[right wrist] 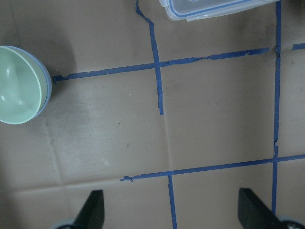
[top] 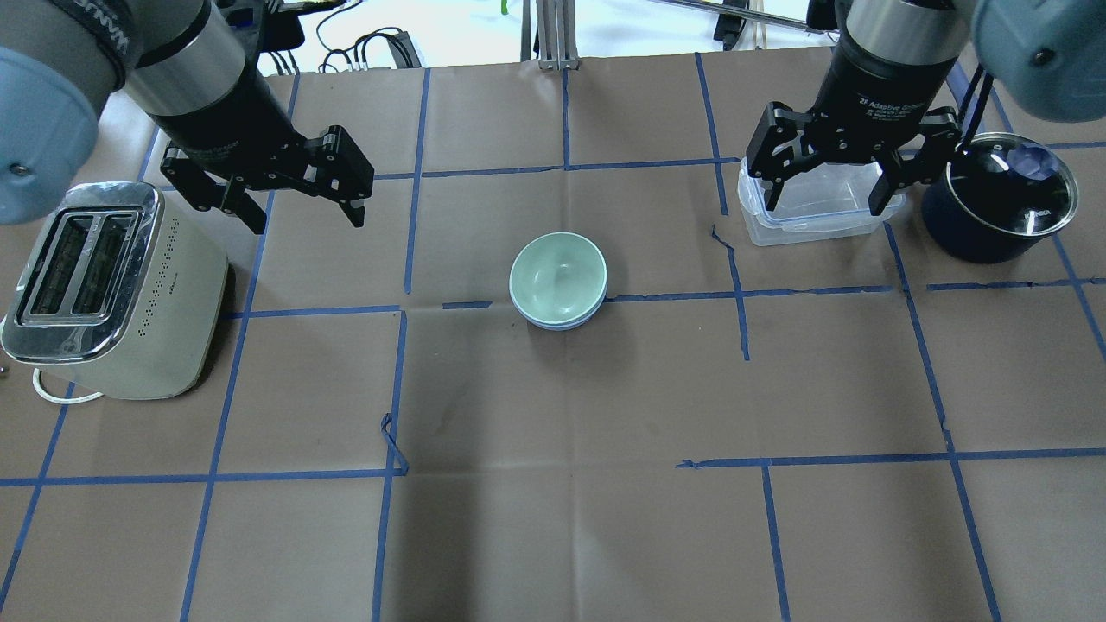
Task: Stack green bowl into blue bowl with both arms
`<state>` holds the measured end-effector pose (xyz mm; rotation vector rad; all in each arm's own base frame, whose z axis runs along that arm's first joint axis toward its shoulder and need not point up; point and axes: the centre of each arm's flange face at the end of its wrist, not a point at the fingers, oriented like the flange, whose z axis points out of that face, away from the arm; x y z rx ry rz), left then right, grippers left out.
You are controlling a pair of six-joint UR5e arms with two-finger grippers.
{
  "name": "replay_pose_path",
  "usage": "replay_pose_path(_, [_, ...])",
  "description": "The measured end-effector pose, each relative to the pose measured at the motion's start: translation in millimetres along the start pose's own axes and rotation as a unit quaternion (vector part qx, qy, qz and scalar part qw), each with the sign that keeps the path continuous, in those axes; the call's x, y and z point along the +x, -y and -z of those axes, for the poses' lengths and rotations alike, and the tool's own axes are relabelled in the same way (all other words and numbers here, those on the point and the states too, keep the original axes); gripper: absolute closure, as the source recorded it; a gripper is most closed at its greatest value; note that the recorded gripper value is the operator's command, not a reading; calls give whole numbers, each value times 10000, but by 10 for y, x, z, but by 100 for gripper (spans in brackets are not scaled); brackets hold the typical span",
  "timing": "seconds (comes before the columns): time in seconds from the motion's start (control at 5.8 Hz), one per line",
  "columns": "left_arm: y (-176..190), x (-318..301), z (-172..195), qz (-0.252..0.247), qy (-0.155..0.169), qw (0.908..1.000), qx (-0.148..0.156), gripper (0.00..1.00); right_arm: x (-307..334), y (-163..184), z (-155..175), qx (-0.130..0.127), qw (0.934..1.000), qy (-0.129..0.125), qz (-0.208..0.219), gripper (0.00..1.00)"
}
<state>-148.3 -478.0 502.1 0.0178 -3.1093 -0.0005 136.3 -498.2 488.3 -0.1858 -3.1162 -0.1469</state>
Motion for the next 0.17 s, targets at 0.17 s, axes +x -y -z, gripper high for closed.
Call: replay_pose_path(0.17, [-3,-3,-4,3,-1,10000,-4,2,-4,-2,5,14,10000,-6,2,0])
